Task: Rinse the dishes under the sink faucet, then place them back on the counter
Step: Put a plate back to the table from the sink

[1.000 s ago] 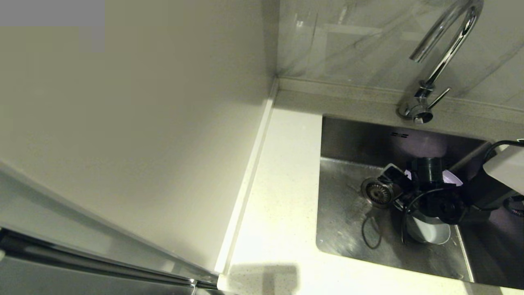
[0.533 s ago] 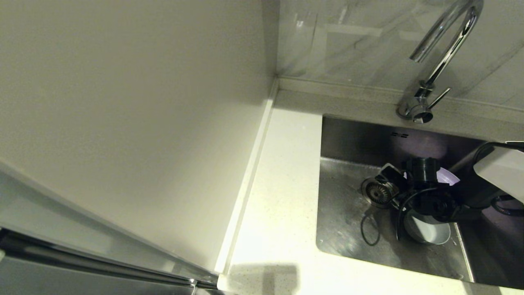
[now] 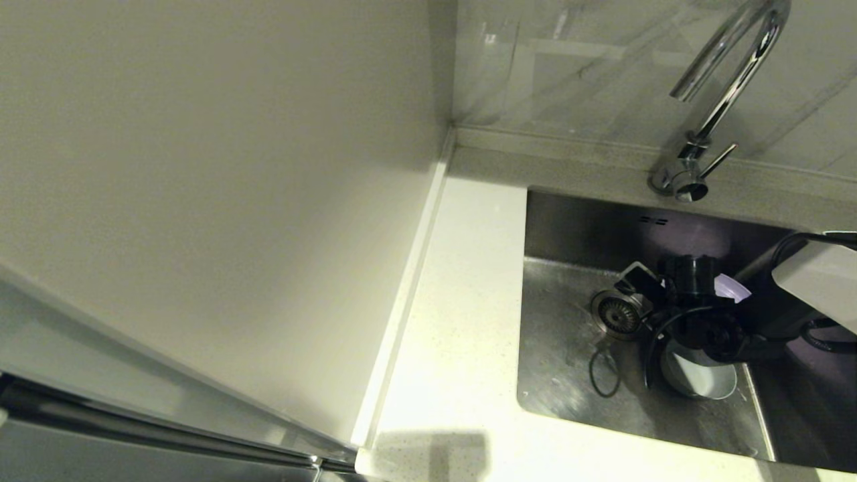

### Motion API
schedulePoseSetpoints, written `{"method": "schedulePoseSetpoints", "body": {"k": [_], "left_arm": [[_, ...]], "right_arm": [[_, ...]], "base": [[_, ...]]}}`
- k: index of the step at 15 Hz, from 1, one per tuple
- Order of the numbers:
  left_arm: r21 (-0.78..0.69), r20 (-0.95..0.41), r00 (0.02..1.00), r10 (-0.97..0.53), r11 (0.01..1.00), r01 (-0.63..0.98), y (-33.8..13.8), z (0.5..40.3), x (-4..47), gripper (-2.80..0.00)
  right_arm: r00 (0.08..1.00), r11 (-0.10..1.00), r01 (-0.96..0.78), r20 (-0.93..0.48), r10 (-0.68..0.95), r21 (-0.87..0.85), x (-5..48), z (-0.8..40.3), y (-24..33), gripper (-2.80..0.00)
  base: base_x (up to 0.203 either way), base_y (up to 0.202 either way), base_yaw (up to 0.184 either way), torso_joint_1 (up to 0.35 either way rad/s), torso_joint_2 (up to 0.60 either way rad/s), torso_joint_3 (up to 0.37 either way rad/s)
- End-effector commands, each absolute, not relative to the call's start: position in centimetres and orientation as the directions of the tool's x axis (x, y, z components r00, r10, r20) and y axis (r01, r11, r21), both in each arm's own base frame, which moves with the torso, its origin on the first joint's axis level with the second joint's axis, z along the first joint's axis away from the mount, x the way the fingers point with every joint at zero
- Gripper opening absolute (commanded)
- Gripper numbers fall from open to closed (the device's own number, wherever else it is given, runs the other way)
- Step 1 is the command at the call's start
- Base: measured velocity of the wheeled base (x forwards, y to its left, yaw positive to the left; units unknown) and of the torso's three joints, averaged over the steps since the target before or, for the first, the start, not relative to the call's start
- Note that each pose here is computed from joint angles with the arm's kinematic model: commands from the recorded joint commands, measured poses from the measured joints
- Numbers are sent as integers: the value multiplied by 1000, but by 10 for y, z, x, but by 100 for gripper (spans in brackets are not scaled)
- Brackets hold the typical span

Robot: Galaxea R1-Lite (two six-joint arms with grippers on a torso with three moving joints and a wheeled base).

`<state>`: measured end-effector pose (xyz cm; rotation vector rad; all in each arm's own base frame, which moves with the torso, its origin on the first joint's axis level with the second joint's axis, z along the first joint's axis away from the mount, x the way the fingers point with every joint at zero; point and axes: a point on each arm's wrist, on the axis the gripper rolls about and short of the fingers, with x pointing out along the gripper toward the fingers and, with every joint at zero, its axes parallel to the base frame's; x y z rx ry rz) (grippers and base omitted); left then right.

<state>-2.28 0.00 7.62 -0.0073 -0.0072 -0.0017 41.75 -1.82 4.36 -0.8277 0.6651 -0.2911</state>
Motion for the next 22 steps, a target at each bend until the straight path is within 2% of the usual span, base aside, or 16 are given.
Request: {"method": "schedulePoseSetpoints", "body": {"k": [1, 11, 15, 17, 22], "left_arm": [[-8, 5, 1000, -2, 1000, 2, 0, 75, -23, -280], [-8, 5, 1000, -2, 1000, 2, 0, 75, -23, -280], [-8, 5, 1000, -1, 1000, 1, 0, 75, -23, -280], [-8, 5, 1000, -2, 1000, 2, 0, 75, -23, -280], [-8, 5, 1000, -2, 1000, 2, 0, 75, -23, -280]], "right_arm": [[768, 648, -1, -416, -487, -761, 416, 45, -18, -280], [788, 686, 54, -391, -476, -726, 395, 75, -19, -280], [773, 743, 38, -452, -445, -668, 348, 111, -29, -280], [720, 780, 0, -541, -434, -626, 314, 133, -35, -280], [497, 877, -213, -820, -283, -431, 209, 177, -35, -280]], "base": [[0, 0, 0, 0, 0, 0], [0, 0, 0, 0, 0, 0], [0, 0, 0, 0, 0, 0], [0, 0, 0, 0, 0, 0], [0, 0, 0, 0, 0, 0]]}}
